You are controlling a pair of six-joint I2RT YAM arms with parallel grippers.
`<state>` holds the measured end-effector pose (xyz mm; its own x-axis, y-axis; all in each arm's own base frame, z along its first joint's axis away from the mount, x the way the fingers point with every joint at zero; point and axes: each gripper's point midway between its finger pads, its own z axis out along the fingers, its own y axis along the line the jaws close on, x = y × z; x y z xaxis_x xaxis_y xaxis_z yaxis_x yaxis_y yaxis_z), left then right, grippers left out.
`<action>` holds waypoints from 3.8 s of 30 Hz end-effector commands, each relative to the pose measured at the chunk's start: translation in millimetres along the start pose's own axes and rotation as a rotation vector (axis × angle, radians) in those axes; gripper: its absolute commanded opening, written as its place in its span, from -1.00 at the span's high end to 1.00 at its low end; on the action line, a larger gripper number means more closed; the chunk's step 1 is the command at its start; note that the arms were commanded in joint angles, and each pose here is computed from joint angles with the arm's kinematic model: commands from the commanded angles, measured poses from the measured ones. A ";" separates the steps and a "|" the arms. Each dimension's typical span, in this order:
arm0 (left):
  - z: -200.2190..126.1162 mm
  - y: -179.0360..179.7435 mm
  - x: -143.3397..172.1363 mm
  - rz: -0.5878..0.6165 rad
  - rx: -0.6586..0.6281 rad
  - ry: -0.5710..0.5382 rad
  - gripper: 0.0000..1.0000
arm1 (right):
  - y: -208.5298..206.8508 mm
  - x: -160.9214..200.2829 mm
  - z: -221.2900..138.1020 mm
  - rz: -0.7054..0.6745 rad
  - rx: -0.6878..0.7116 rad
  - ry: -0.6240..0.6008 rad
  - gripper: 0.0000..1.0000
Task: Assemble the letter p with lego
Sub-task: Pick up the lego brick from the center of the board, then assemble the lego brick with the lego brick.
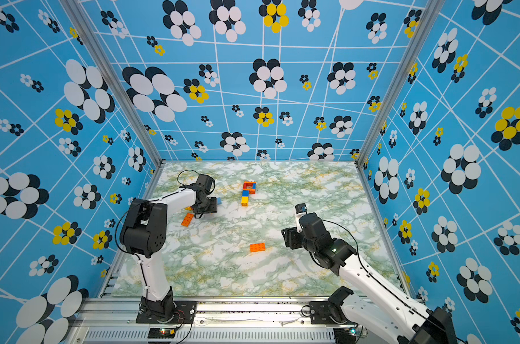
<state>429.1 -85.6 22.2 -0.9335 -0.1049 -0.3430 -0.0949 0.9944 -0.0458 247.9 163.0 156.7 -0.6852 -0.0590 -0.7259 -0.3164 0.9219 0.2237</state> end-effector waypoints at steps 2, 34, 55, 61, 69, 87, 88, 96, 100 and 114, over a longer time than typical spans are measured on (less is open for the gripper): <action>5.3 -3.1 7.4 0.034 0.003 0.048 -0.01 | -0.8 -0.5 -1.5 0.010 0.006 0.007 -0.39; -154.2 -153.2 125.0 0.578 0.601 -0.430 0.52 | 46.1 -0.2 29.4 0.333 -0.234 0.054 -0.33; -179.1 -195.4 186.2 0.825 0.904 -0.573 0.57 | 128.2 4.9 36.9 0.314 -0.404 0.144 0.05; -180.8 -202.0 192.5 0.850 0.938 -0.561 0.57 | 128.7 10.4 38.9 0.328 -0.382 0.148 0.13; -173.9 -200.1 193.7 0.871 0.899 -0.554 0.56 | 129.5 14.7 43.6 0.301 -0.359 0.187 0.58; -161.6 -136.3 132.6 0.482 0.723 -0.593 -0.83 | 69.5 19.3 58.8 0.162 -0.014 0.093 1.00; -157.0 -122.8 122.3 0.404 0.699 -0.582 -0.83 | 70.9 23.0 60.3 0.143 -0.005 0.090 1.00; -130.2 -73.2 99.0 0.140 0.606 -0.530 -0.84 | 72.1 50.2 80.6 0.045 0.103 0.068 1.00; -120.5 -63.9 99.1 0.106 0.566 -0.502 -0.86 | 66.9 55.9 89.8 0.032 0.151 0.049 1.00; -124.7 -50.3 96.3 0.082 0.522 -0.541 -0.98 | 70.2 62.4 95.9 0.004 0.205 0.017 1.00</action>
<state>304.6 -153.6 115.8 -0.6105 -0.1460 -0.7785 0.3044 0.8641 -0.4008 243.4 261.4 65.0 -0.7162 -0.0731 -0.6941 -0.1988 0.9747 0.1025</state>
